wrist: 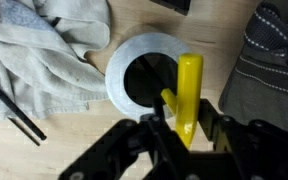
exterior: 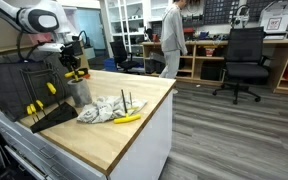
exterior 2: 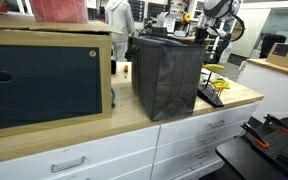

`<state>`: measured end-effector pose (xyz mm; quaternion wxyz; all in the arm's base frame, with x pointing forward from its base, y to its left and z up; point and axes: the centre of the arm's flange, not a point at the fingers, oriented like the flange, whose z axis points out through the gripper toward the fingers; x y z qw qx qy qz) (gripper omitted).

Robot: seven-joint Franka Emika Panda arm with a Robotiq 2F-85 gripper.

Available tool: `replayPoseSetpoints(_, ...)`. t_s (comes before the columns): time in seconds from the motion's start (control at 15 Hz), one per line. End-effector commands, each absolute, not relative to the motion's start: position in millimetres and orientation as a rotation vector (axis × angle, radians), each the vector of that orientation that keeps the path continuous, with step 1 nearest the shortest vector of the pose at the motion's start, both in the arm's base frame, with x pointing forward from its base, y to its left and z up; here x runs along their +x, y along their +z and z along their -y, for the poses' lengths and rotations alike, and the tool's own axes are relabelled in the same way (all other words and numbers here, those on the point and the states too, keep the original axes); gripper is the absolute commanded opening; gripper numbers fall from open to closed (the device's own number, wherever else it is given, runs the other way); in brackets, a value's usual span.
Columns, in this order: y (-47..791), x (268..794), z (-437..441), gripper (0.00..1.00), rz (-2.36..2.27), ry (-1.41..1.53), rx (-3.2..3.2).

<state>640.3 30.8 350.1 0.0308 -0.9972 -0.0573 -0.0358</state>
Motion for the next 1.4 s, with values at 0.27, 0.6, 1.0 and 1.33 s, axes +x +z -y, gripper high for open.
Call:
replayPoseSetpoints(0.27, 358, 635, -27, 0.06, 0.174, -0.062, -3.049)
replayPoseSetpoints(0.6, 363, 627, -22, 0.06, 0.206, -0.11, -3.055)
replayPoseSetpoints(1.0, 375, 615, -13, 0.06, 0.296, -0.223, -3.062)
replayPoseSetpoints(1.33, 391, 600, -6, 0.06, 0.42, -0.319, -3.053)
